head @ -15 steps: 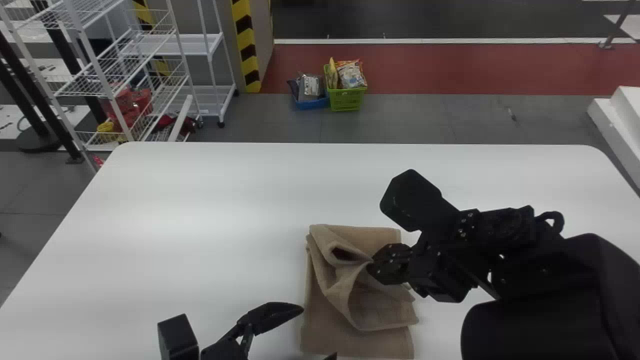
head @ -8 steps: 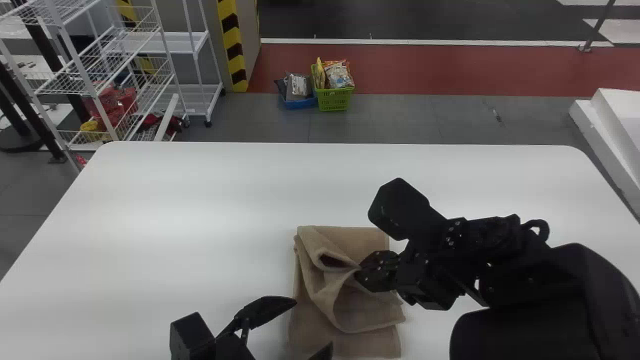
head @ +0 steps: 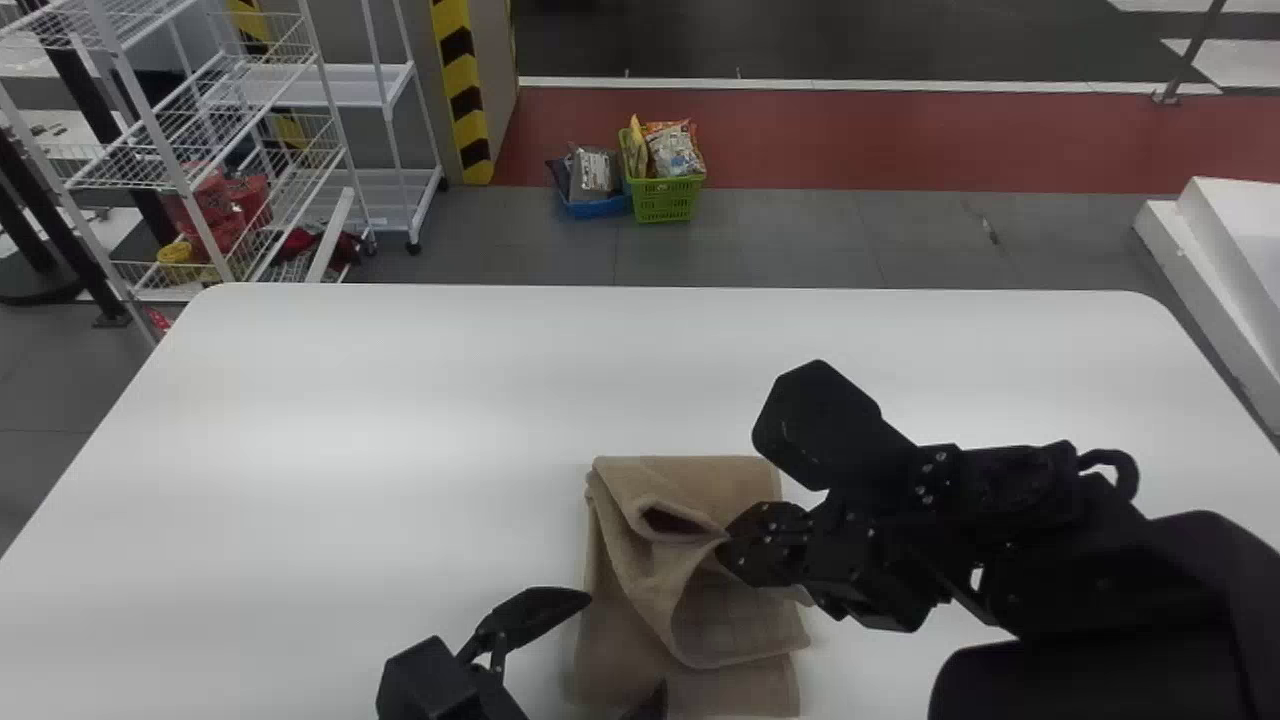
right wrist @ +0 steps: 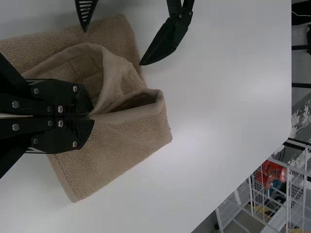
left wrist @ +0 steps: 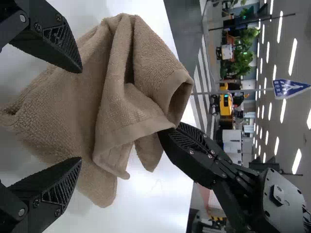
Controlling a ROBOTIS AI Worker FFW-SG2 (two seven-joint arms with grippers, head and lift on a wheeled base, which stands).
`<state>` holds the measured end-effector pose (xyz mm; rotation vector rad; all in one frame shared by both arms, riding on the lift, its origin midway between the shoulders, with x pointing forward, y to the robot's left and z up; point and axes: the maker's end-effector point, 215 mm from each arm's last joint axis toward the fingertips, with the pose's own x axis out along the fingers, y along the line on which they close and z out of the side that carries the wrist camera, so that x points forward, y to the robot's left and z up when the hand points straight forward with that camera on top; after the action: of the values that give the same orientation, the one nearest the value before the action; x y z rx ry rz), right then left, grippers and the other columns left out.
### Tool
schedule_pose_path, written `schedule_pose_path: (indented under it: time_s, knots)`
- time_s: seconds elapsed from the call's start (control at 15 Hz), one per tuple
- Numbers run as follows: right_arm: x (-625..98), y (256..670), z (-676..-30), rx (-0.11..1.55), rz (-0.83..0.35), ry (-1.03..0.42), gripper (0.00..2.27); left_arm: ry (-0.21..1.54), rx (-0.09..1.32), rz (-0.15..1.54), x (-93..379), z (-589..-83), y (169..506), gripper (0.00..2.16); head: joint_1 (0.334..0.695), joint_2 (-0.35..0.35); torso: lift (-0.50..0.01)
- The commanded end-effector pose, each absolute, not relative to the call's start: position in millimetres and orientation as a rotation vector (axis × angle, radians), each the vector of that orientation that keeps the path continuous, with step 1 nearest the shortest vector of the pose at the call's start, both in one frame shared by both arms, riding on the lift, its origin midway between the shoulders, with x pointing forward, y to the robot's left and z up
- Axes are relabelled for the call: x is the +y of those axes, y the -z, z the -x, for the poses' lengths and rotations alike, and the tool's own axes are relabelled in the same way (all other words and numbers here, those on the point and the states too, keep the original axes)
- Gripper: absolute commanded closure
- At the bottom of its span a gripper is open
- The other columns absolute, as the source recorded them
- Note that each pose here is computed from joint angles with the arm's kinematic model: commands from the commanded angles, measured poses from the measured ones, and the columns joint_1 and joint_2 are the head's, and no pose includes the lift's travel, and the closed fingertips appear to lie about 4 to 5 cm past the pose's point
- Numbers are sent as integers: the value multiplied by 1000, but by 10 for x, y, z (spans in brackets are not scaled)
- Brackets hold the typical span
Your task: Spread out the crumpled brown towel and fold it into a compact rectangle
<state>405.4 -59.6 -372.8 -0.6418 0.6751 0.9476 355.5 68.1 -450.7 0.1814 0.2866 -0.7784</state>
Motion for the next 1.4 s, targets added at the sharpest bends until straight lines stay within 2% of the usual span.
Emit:
schedule_pose_path:
  time_s: [0.0,0.4,1.0,1.33]
  knots:
    - [-580,3782,-3986,686,662,-963,1416,783,287,-184,655,-3545,4516,208,695,13,-127]
    - [-596,4040,-3761,737,753,-989,1413,785,282,-185,638,-3556,4496,208,695,5,-127]
    - [-527,4036,-3712,729,774,-1009,1409,787,295,-191,642,-3574,4560,208,695,12,-127]
    - [-549,4009,-3745,727,765,-1002,1409,789,331,-252,701,-3550,4688,208,695,19,-127]
